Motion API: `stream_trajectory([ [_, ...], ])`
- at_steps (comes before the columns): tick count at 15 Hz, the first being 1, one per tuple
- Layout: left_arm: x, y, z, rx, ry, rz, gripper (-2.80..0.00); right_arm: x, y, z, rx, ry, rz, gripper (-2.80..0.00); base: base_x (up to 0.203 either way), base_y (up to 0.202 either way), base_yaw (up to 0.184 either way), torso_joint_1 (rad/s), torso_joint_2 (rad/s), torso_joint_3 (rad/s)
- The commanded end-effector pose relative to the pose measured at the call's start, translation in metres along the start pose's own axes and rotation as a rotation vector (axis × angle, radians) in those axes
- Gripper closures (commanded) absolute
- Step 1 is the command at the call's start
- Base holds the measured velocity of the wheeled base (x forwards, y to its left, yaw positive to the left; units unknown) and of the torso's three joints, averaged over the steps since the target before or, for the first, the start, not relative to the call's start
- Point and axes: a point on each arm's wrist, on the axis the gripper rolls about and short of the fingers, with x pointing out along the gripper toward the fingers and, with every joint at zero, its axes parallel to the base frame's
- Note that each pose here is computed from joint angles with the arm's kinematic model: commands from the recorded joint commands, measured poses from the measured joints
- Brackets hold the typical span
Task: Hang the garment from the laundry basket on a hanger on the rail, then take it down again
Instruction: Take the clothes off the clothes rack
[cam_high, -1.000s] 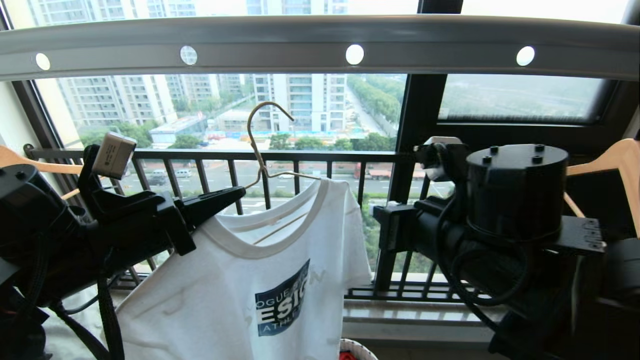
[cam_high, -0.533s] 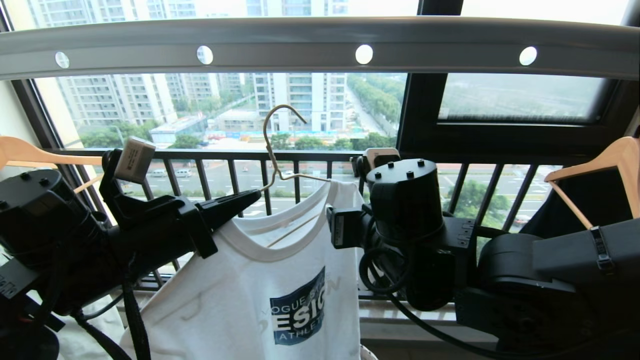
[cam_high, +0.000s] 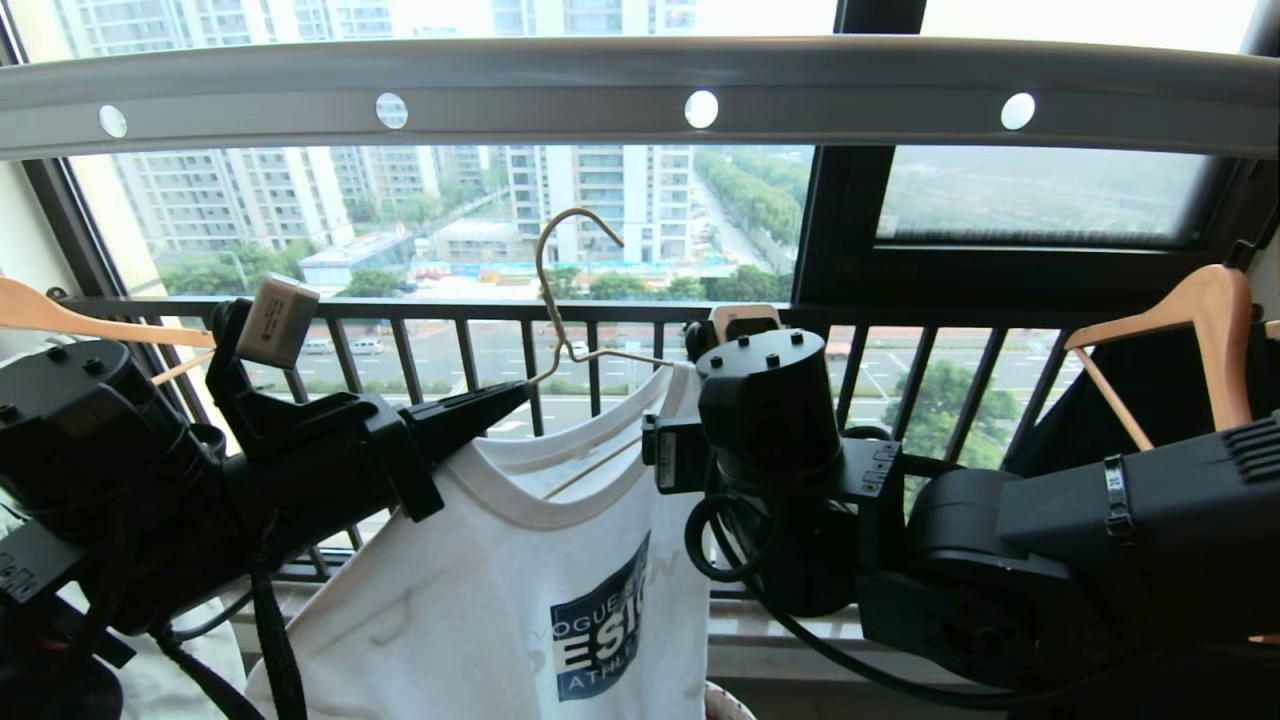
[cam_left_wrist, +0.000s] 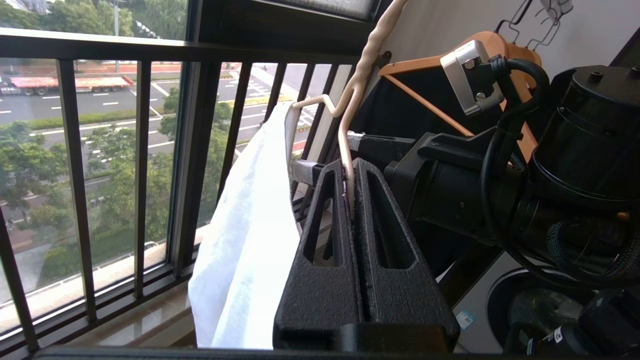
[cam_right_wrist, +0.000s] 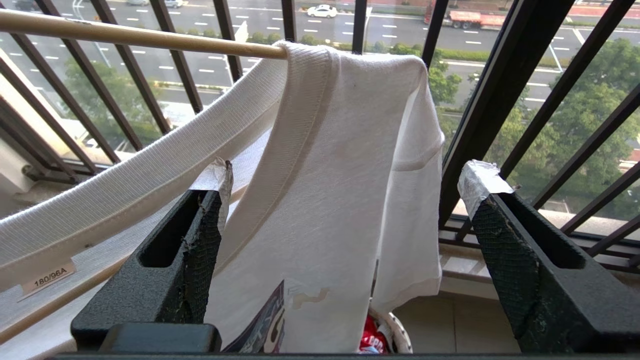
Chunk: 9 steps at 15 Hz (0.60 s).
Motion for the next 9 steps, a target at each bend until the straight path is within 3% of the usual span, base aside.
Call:
stream_trajectory([
  [1,-0.001,-0.002,0.002,0.005,-0.011,-0.008,0.00,0.006,-0.001,0.001,0.007,-0.012,-0.017,-2.80,0.000,0.000,0.000,0.000,0.00,0.000],
  [9,-0.003,-0.004,0.004,0.009,-0.018,-0.012,0.00,0.034,-0.014,0.004,-0.022,-0.107,-0.132,-2.80,0.000,0.000,0.000,0.000,0.00,0.000],
])
